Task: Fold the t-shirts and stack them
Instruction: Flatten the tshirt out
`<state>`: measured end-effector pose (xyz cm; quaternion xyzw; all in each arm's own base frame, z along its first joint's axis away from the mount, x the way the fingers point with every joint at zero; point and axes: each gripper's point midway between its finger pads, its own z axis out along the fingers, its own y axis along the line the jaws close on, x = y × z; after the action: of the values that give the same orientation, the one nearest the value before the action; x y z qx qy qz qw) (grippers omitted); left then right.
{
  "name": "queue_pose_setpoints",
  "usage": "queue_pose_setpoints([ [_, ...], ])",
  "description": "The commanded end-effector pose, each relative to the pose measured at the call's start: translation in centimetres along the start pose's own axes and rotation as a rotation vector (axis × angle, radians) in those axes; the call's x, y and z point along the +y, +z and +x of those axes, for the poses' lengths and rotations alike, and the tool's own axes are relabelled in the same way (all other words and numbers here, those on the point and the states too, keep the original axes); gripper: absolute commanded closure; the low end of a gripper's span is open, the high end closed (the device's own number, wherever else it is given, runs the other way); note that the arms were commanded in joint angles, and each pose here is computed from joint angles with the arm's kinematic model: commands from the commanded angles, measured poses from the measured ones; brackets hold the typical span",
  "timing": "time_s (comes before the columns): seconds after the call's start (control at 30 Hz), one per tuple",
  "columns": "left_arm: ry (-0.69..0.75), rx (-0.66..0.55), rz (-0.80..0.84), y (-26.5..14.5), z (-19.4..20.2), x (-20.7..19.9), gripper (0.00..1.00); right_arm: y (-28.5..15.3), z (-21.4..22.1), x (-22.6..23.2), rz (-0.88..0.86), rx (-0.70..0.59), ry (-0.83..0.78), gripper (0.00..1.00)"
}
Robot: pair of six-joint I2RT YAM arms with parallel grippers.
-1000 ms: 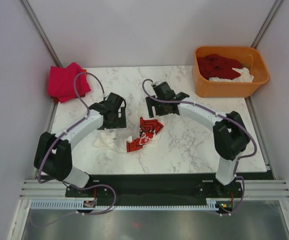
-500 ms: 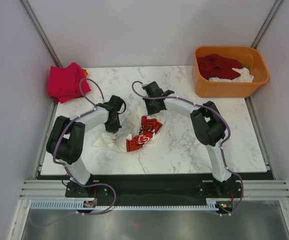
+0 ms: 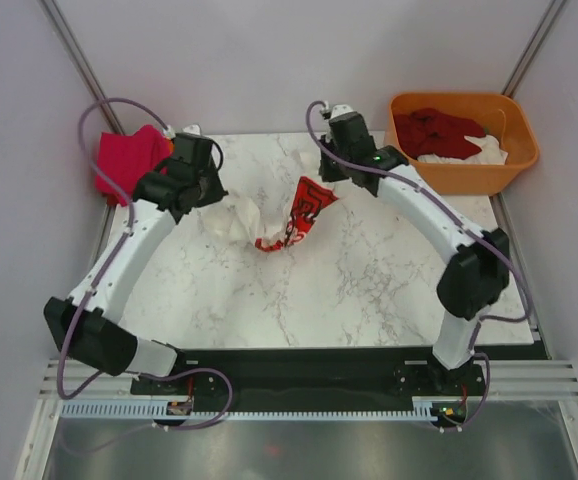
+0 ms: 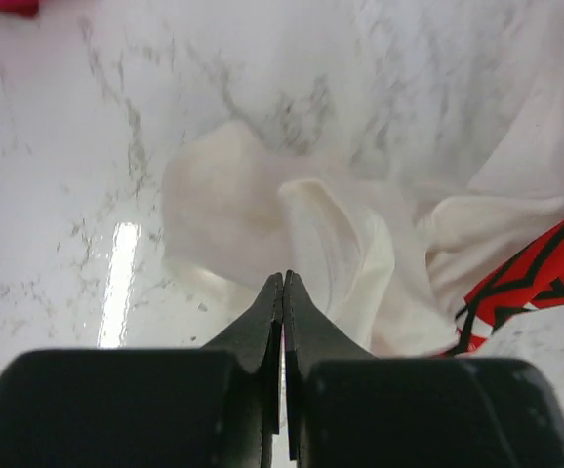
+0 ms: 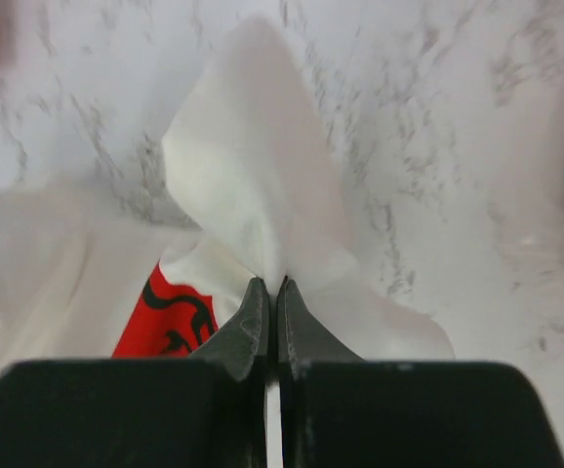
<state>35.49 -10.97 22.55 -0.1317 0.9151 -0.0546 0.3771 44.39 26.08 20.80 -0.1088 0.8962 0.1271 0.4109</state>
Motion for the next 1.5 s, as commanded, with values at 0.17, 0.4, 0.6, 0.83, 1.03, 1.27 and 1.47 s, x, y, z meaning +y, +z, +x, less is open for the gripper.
queue_pose_setpoints([
  [0.17, -0.022, -0.213, 0.097, -13.1, -2.4, 3.2, 0.98, -18.5, -1.8, -5.4, 0.131, -0.349, 0.167, 0.68],
  [0.4, -0.103, -0.023, 0.063, -10.5, 10.0, 8.1, 0.00, -18.6, 13.3, -9.5, 0.227, -0.207, 0.333, 0.02],
  [0.6, -0.078, 0.072, 0.102, -8.6, 11.4, 6.6, 0.08, -18.1, 12.9, -10.6, 0.314, -0.154, 0.268, 0.02],
  [0.83, -0.047, 0.108, 0.234, -5.0, 10.1, 1.4, 0.12, -15.6, 14.5, -9.7, 0.268, -0.093, 0.246, 0.02],
  [1.03, 0.080, 0.171, 0.297, -2.4, 11.4, -4.7, 0.25, -14.0, 15.9, -9.3, 0.253, -0.025, 0.205, 0.02],
  [1.27, 0.192, 0.254, 0.428, -2.9, 16.7, -14.5, 0.25, -13.8, 17.4, -10.2, 0.290, -0.014, 0.201, 0.02],
  [1.47, 0.378, 0.274, 0.433, -1.8, 21.8, -20.2, 0.20, -14.8, 17.9, -13.5, 0.456, -0.016, 0.250, 0.02],
])
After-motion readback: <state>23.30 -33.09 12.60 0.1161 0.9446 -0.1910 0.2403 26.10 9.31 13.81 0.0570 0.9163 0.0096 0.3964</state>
